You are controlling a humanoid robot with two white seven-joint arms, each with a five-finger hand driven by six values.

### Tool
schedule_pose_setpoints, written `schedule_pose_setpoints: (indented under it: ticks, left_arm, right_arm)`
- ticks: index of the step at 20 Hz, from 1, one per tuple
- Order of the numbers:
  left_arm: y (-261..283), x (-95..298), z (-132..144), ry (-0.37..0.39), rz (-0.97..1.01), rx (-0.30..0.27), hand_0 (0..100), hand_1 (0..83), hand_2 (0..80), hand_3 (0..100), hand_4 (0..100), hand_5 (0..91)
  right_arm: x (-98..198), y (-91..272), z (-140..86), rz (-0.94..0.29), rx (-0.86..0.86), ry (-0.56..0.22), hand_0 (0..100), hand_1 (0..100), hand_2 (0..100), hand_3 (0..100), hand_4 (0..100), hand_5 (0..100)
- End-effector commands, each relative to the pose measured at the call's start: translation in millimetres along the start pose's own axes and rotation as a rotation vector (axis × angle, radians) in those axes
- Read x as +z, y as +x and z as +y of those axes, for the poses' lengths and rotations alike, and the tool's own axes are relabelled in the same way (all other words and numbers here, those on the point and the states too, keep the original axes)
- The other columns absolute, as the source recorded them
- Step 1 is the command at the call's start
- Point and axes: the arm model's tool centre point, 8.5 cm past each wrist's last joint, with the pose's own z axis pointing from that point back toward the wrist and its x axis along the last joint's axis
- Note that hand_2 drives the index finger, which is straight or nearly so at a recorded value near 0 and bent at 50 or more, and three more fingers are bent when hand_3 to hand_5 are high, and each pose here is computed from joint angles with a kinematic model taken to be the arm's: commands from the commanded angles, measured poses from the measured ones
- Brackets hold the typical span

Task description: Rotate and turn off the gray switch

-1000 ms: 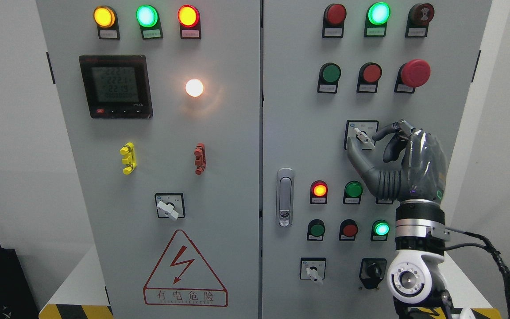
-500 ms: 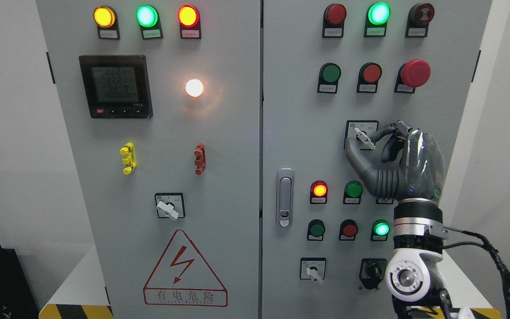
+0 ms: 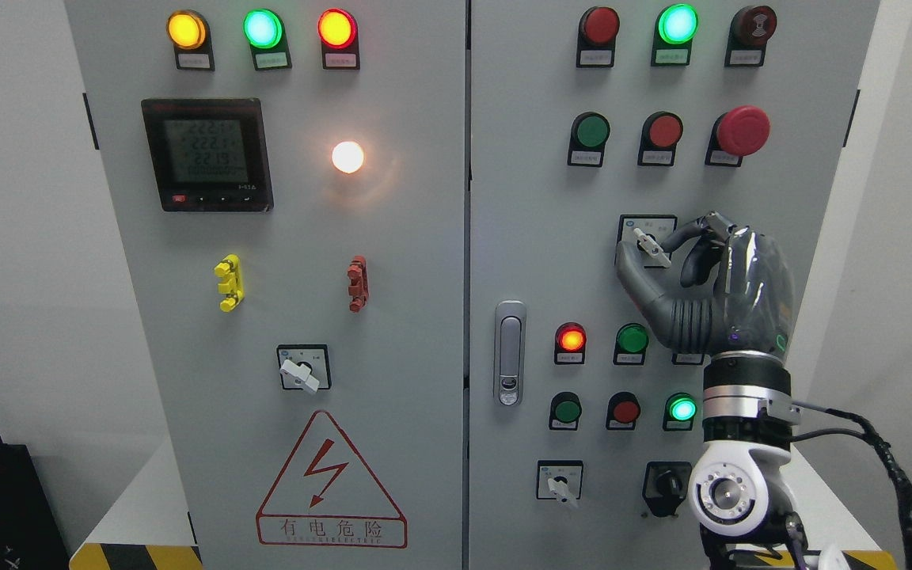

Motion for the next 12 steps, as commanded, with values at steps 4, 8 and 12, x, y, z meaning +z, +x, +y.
schedule_pose_setpoints:
  ticks: [4,8,12]
  left_arm:
    - [14.7,-1.0,0.2,0.001,-0.033,0.031,12,38.9,0.0,0,0,0.0]
    - [14.7,-1.0,0.2,0.001,-0.033,0.029,12,38.9,0.0,0,0,0.0]
    - [14.7,-1.0,0.2,0.001,-0.033,0.029,12,38.9,0.0,0,0,0.0]
  right_arm:
    - [-1.6,-3.5,-2.1,-0.004,0.03,-0.001,13,52,64,96,94,100]
    - [-1.8,-4.1,-2.4,-0.003,0.036,-0.004,13,52,64,96,94,100]
    - [-1.9,-4.9,-1.8,-0.001,0.038,-0.002,14,52,65,96,94,100]
